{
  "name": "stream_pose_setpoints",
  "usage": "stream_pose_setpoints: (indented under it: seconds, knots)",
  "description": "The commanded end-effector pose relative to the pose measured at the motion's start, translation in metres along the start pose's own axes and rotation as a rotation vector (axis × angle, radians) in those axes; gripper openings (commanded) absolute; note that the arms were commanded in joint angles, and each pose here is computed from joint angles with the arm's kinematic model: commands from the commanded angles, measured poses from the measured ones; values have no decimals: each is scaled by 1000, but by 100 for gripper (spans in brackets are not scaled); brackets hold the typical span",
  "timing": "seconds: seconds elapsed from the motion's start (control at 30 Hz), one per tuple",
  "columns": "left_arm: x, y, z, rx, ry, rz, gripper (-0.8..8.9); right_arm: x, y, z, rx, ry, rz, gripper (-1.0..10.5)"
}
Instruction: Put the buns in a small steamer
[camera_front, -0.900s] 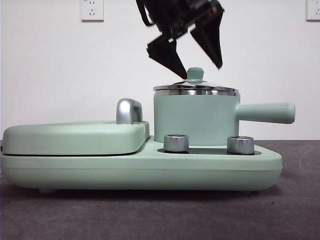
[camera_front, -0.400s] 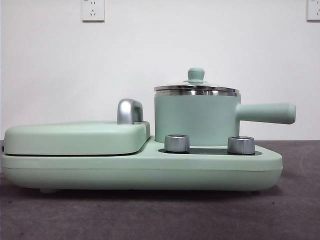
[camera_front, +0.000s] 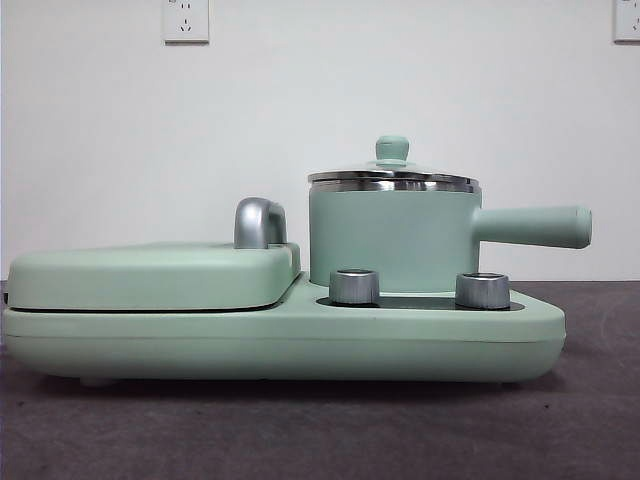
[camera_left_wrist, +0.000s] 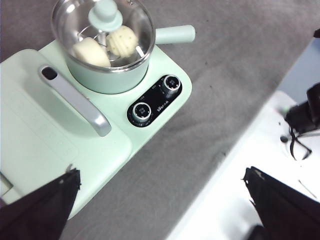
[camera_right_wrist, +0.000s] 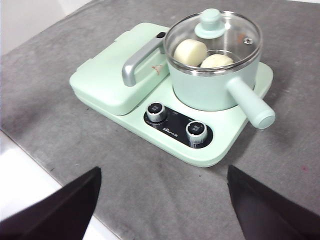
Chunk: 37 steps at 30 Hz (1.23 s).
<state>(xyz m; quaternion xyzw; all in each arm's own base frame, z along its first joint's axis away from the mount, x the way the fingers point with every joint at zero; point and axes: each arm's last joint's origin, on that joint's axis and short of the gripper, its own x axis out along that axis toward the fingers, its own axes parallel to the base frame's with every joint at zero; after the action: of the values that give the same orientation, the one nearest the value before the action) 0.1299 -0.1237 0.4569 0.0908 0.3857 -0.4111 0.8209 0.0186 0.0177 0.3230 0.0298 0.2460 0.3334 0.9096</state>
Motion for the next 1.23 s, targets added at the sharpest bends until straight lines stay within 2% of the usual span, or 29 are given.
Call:
stream_pose_setpoints:
  seconds: [0.03, 0.23, 0.4, 0.43, 0.47, 0.5, 0.53, 0.6, 0.7, 1.23]
  knots:
    - [3, 0, -27, -54, -106, -3, 530, -2, 1, 2, -10, -13, 23, 400]
    - [20, 9, -93, -140, -262, 97, 531, -2, 2, 2, -18, -11, 37, 400]
    - [36, 14, -130, -231, -311, 87, 528, -2, 2, 3, -19, -24, 38, 400]
    - [38, 15, -134, -244, -310, 85, 503, -2, 2, 4, -20, -27, 39, 400]
    - [39, 15, -138, -260, -309, 83, 388, -2, 2, 4, -20, -33, 41, 400]
    - [40, 15, -141, -263, -306, 83, 234, -2, 2, 5, -21, -38, 42, 394]
    - [40, 15, -142, -262, -303, 84, 28, -2, 2, 5, -21, -39, 43, 327]
    - [40, 15, -141, -261, -312, 82, 20, -2, 2, 4, -22, -35, 42, 19]
    - [40, 15, -139, -259, -334, 78, 7, -2, 2, 4, -45, -34, 38, 19]
    - [37, 16, -140, -257, -375, 85, 7, -2, 2, 6, -41, -55, 42, 20]
